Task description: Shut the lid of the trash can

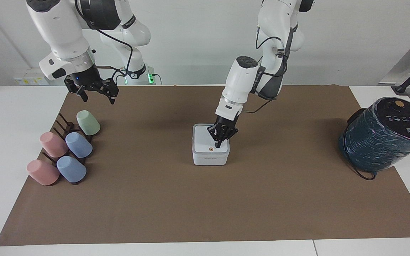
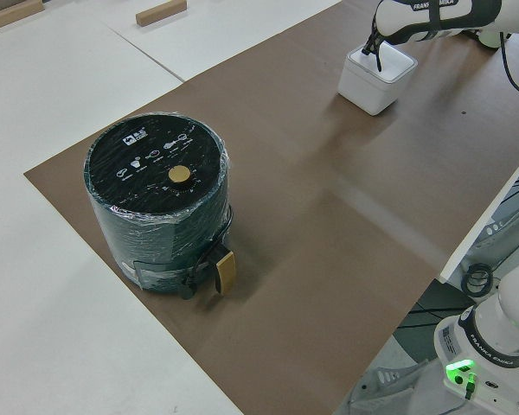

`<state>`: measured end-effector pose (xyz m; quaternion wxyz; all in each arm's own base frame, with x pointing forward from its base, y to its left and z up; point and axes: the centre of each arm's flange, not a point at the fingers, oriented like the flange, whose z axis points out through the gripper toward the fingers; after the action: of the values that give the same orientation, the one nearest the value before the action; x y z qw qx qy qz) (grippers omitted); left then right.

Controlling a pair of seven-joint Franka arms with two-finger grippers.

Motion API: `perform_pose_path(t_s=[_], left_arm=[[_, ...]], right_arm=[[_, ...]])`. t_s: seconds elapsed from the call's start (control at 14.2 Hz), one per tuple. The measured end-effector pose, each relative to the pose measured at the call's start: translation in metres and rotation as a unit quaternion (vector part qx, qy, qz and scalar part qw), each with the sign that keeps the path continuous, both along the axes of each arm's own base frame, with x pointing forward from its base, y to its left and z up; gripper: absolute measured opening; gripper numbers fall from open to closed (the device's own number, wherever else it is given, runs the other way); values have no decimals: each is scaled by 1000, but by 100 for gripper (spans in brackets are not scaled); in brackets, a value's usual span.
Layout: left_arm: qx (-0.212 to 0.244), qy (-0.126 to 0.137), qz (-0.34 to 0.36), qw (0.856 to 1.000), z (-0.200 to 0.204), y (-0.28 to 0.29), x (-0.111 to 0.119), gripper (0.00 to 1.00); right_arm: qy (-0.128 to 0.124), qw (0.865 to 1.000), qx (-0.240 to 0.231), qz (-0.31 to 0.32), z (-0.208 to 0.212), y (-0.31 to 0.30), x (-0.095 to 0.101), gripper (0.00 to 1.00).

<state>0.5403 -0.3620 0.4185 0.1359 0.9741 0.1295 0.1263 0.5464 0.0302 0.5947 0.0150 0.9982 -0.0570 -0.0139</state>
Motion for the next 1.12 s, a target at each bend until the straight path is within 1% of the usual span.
perform_pose_path(t_s=[0.35, 0.63, 0.7, 0.84, 0.98, 1.12], left_arm=[[43, 49, -11, 998, 48, 37, 26, 2], [92, 108, -66, 988, 84, 91, 34, 5], [99, 117, -79, 985, 95, 107, 35, 5], [108, 127, -112, 980, 123, 147, 32, 7], [116, 138, -149, 972, 156, 199, 21, 9], [120, 149, -180, 965, 177, 243, 10, 16]], right_arm=[[0, 1000, 0, 0, 0, 0, 0, 100], [0, 1000, 0, 0, 0, 0, 0, 100], [0, 1000, 0, 0, 0, 0, 0, 100], [0, 1000, 0, 0, 0, 0, 0, 100], [0, 1000, 0, 0, 0, 0, 0, 100], [0, 1000, 0, 0, 0, 0, 0, 100]])
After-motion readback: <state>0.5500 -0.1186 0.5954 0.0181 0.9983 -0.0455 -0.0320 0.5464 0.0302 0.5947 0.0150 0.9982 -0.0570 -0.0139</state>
